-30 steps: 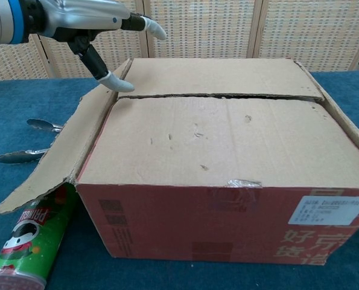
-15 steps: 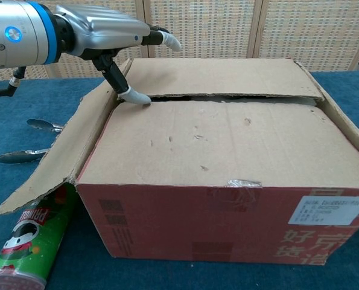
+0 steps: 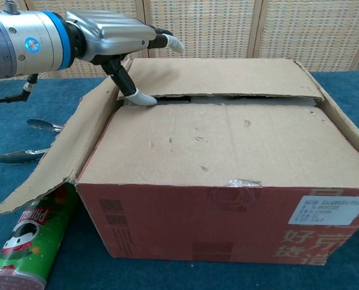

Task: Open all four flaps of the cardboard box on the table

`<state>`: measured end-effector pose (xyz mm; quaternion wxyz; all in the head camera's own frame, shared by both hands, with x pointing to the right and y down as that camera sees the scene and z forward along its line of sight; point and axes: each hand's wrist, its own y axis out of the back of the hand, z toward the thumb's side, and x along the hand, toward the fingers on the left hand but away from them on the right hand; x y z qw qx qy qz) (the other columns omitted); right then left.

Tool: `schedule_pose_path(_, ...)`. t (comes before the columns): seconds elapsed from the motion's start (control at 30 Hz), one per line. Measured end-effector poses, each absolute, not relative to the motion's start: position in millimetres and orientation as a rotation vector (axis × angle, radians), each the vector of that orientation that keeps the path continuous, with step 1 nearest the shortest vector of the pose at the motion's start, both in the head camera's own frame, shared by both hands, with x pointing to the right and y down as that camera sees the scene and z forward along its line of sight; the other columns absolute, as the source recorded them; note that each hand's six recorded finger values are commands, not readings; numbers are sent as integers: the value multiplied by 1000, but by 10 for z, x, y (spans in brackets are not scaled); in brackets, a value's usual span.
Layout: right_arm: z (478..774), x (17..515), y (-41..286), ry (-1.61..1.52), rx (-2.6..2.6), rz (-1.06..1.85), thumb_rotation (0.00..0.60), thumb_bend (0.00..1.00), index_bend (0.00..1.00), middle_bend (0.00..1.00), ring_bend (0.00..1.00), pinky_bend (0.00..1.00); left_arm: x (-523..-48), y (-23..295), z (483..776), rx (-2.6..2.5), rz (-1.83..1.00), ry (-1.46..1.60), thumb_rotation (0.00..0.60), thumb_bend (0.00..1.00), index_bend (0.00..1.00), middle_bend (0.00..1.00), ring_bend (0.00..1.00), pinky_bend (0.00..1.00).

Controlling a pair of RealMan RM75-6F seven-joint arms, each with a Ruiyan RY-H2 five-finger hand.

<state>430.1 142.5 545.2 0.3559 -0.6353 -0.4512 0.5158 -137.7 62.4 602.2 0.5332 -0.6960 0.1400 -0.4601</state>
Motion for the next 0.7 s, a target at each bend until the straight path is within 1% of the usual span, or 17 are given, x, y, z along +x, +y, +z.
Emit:
schedule_pose_path(0.13, 5420, 4347, 1445, -1175, -1632, 1339, 600, 827, 244, 171, 0, 86, -1365, 598, 6040, -1649, -1103, 346, 406, 254, 0, 0, 0, 0)
schedule_pose_path(0.3, 5386, 4391, 1456, -1186, -1620, 1343, 600, 827, 244, 171, 0, 86, -1359, 569, 6021, -1641, -1098, 383, 455, 266, 0, 0, 0, 0)
schedule_pose_path(0.47, 5380, 4378, 1458, -1184, -1622, 1338, 600, 827, 244, 171, 0, 86, -1367, 539, 5970, -1646, -1084, 435, 455, 266, 0, 0, 0, 0)
schedule_pose_path(0.7, 5388, 4345, 1450, -1176, -1629, 1333, 600, 827, 244, 171, 0, 86, -1457, 415, 5752, -1654, -1047, 539, 455, 261, 0, 0, 0, 0)
